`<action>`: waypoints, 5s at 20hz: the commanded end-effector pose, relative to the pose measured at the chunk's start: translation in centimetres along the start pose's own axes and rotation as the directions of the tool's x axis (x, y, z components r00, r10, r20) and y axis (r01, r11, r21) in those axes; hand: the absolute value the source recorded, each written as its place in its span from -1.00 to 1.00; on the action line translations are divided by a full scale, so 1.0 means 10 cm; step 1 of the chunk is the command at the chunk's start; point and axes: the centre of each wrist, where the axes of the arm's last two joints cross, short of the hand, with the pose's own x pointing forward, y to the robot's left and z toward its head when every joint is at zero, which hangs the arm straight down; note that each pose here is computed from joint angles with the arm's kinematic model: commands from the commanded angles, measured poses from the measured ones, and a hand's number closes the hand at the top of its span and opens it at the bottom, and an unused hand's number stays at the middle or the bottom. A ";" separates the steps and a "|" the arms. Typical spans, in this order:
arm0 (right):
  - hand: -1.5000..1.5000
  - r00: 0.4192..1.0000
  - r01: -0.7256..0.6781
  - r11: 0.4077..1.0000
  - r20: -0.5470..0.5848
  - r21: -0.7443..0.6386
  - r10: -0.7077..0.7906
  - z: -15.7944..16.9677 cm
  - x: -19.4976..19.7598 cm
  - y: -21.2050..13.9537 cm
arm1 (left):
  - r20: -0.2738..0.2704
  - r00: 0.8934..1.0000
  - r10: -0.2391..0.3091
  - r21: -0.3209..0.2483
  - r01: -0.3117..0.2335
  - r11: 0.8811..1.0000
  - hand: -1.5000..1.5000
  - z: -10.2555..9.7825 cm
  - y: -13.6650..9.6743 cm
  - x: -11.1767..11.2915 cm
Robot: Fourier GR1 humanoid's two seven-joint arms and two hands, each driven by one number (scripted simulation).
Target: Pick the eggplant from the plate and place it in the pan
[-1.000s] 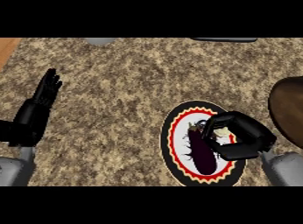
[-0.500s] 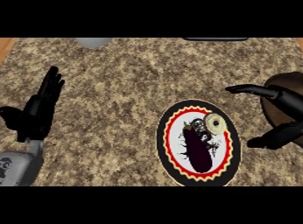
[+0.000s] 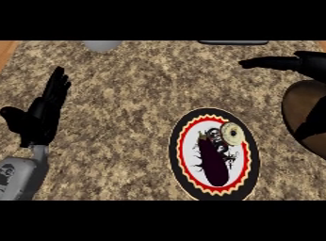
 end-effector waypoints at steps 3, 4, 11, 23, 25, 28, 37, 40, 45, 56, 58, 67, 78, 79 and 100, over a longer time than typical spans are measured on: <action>-1.00 0.993 -0.121 0.992 -0.002 0.040 0.121 -0.29 0.46 -0.33 | -0.014 1.000 -0.020 0.004 0.020 1.000 0.00 -0.01 0.04 0.06; -1.00 0.991 -0.134 0.990 0.010 0.042 0.134 -0.55 0.54 -0.13 | -0.008 1.000 -0.004 0.007 0.004 1.000 0.00 -0.03 -0.08 0.00; -1.00 0.997 -0.075 0.987 0.029 0.145 0.072 -0.65 0.62 0.03 | -0.016 1.000 -0.007 0.020 0.007 1.000 0.00 -0.04 -0.13 -0.03; -1.00 0.996 -0.061 0.975 -0.052 0.212 0.073 -0.97 0.98 0.61 | -0.030 1.000 0.004 0.022 -0.003 1.000 0.00 -0.02 0.08 0.05; -1.00 0.994 -0.065 0.974 -0.069 0.217 0.082 -0.87 0.72 0.80 | -0.011 1.000 -0.015 0.016 0.015 1.000 0.00 0.02 0.22 0.02; -1.00 0.992 -0.065 0.982 -0.100 0.179 0.083 -0.78 0.76 0.74 | -0.002 1.000 -0.013 0.011 0.013 1.000 0.00 -0.05 0.05 0.07; -1.00 0.978 -0.084 0.951 -0.159 0.296 0.136 -1.02 0.48 0.77 | -0.004 1.000 0.006 0.022 -0.006 1.000 0.00 -0.06 0.09 0.16; -1.00 0.980 -0.077 0.937 -0.149 0.341 0.134 -1.09 0.43 1.03 | -0.007 1.000 -0.006 0.031 0.006 1.000 0.00 0.04 0.15 -0.01; -1.00 0.981 -0.109 0.916 -0.107 0.386 0.162 -1.03 0.38 1.31 | -0.002 1.000 0.002 0.014 -0.002 1.000 0.00 -0.05 0.14 0.08; -1.00 0.902 -0.293 0.837 -0.155 0.463 0.402 -1.26 0.44 1.37 | -0.016 1.000 -0.007 0.021 0.008 1.000 0.00 0.08 0.01 -0.01; -1.00 0.903 -0.275 0.833 -0.168 0.481 0.396 -1.25 0.33 1.36 | -0.001 1.000 0.009 -0.001 -0.009 1.000 0.00 0.12 -0.08 0.07; -1.00 0.897 -0.268 0.815 -0.175 0.514 0.405 -1.49 0.23 1.68 | -0.009 1.000 -0.008 0.009 0.008 1.000 0.00 0.15 0.11 -0.24; -1.00 0.868 -0.303 0.757 -0.160 0.579 0.469 -1.49 0.16 2.04 | -0.001 1.000 0.003 0.018 -0.003 1.000 0.00 -0.02 0.01 -0.14; -1.00 0.873 -0.287 0.753 -0.163 0.592 0.460 -1.59 0.18 1.85 | -0.013 1.000 0.007 0.015 -0.006 1.000 0.00 -0.04 0.08 0.18; 1.00 0.887 -0.293 0.885 -0.243 0.361 0.393 -1.11 0.16 2.15 | -0.032 0.999 -0.006 0.058 0.008 0.998 0.00 0.10 0.07 -0.03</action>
